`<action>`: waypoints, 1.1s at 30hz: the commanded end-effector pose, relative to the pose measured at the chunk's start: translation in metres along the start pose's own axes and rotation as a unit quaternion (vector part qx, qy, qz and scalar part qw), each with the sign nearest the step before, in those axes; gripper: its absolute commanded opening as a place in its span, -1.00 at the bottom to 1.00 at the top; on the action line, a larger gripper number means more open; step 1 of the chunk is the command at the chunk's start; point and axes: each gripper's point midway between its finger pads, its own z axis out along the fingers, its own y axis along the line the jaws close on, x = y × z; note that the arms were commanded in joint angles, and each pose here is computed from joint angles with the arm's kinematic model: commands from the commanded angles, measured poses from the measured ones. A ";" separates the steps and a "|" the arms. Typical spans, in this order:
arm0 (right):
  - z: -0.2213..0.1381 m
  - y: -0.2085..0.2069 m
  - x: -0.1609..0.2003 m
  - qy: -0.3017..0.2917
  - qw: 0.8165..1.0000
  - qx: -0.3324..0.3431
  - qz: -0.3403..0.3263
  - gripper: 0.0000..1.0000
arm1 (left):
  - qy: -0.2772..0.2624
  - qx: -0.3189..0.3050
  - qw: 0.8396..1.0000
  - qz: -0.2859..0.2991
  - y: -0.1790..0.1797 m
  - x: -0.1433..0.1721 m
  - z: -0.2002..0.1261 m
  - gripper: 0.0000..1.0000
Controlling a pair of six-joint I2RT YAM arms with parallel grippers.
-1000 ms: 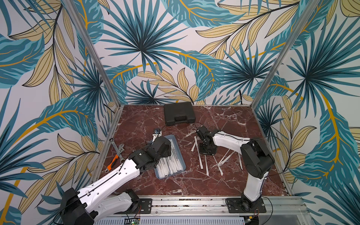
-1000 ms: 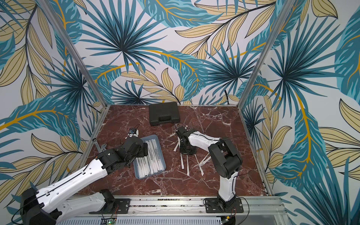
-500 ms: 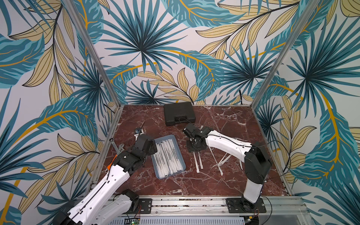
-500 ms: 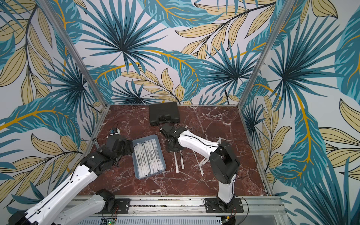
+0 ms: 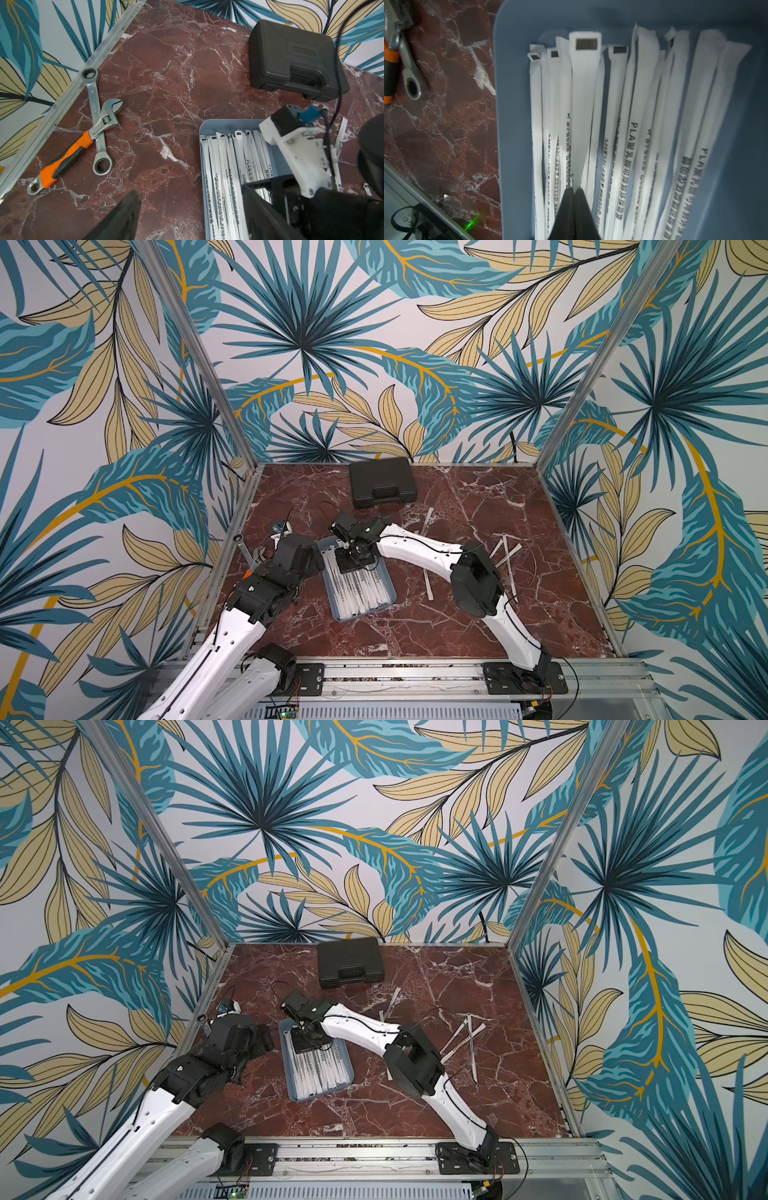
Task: Put the straws into the storage box
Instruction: Place the straw in the storage box, then pick up the straw from the center of the board.
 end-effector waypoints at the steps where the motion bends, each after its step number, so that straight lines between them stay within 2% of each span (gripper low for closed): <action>1: 0.005 0.004 0.004 0.013 1.000 -0.003 0.001 -0.88 | 0.009 0.005 1.000 -0.005 0.000 0.008 0.005 0.65; 5: 0.021 -0.004 0.009 0.022 1.000 0.013 0.010 -0.87 | 0.014 0.008 1.000 -0.002 -0.002 0.010 0.007 0.65; 8: 0.016 0.000 0.009 0.020 1.000 0.008 0.011 -0.78 | 0.014 0.008 1.000 -0.001 -0.002 0.009 0.006 0.65; 15: -0.063 -0.005 -0.005 -0.037 0.999 -0.005 0.021 -0.56 | 0.011 0.015 1.000 0.004 -0.006 0.003 0.003 0.64; 17: -0.077 -0.029 -0.002 -0.048 0.998 0.012 0.043 -0.53 | 0.018 0.027 0.999 0.006 -0.013 0.004 0.003 0.64; 20: -0.085 -0.095 0.011 -0.066 0.991 0.084 0.083 -0.49 | 0.046 0.055 0.997 0.025 -0.036 0.013 0.005 0.62; 24: -0.084 -0.175 0.041 -0.048 0.977 0.173 0.115 -0.27 | 0.052 0.103 0.988 0.107 -0.095 0.037 0.002 0.63; 28: -0.076 -0.207 0.058 -0.025 0.971 0.203 0.125 -0.17 | 0.080 0.119 0.977 0.156 -0.131 0.072 0.008 0.63; 33: -0.053 -0.221 0.065 -0.001 0.969 0.211 0.128 -0.18 | 0.107 0.114 0.973 0.171 -0.141 0.096 0.019 0.62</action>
